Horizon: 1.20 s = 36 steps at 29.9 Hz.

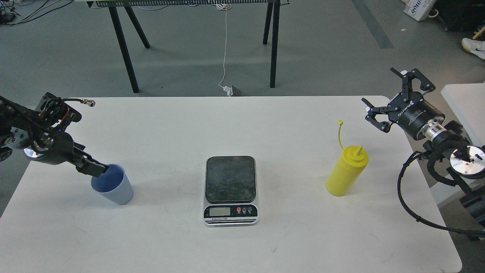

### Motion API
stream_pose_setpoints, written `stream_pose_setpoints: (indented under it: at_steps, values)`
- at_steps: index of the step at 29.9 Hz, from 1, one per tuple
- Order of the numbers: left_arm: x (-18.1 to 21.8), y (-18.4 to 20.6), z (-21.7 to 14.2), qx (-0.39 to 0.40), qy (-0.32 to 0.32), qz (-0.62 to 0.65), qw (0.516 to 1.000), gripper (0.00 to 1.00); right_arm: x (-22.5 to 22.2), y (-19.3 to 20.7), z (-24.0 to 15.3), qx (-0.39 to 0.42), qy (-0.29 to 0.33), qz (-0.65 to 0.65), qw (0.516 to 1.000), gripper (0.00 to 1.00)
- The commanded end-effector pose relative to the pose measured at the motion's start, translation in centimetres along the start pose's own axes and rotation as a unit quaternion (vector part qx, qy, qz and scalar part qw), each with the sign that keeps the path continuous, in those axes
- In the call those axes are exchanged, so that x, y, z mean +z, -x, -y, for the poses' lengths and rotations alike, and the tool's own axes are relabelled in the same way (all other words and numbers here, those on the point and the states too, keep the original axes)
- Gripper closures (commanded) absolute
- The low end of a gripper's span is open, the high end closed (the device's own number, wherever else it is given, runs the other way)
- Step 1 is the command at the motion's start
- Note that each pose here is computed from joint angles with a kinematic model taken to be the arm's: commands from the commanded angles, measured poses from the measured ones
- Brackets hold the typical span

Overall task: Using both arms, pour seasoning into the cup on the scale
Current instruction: 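Lower the left gripper to the blue cup and grasp it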

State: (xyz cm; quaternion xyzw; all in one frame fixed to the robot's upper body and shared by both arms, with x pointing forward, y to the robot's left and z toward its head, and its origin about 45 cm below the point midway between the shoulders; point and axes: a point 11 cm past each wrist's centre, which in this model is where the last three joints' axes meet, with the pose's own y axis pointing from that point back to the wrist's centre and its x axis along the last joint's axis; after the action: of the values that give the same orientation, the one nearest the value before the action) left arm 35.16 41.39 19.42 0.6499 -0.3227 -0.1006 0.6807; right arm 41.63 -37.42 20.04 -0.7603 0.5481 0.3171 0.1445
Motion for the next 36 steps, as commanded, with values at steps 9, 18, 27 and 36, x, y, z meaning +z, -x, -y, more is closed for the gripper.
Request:
stream_pose_setpoints:
  at_steps: [9,18,27,36]
  values:
    - [1.0,1.8,1.7,-0.022,0.018,-0.007,1.000,0.01,0.0,-0.1,-0.1,0.001,0.001,0.000,1.000,0.00]
    - [1.0,1.5,1.6,-0.016,0.018,-0.009,1.000,0.26,0.3,-0.3,-0.3,0.004,0.002,0.001,1.000,0.00]
    - [1.2,1.8,1.8,-0.022,0.021,-0.007,1.000,0.58,0.3,-0.3,-0.3,0.004,0.003,0.001,1.000,0.00]
    - [1.9,1.1,2.3,-0.020,0.027,0.001,0.999,0.99,0.7,-0.6,-0.5,0.008,0.005,0.003,1.000,0.00]
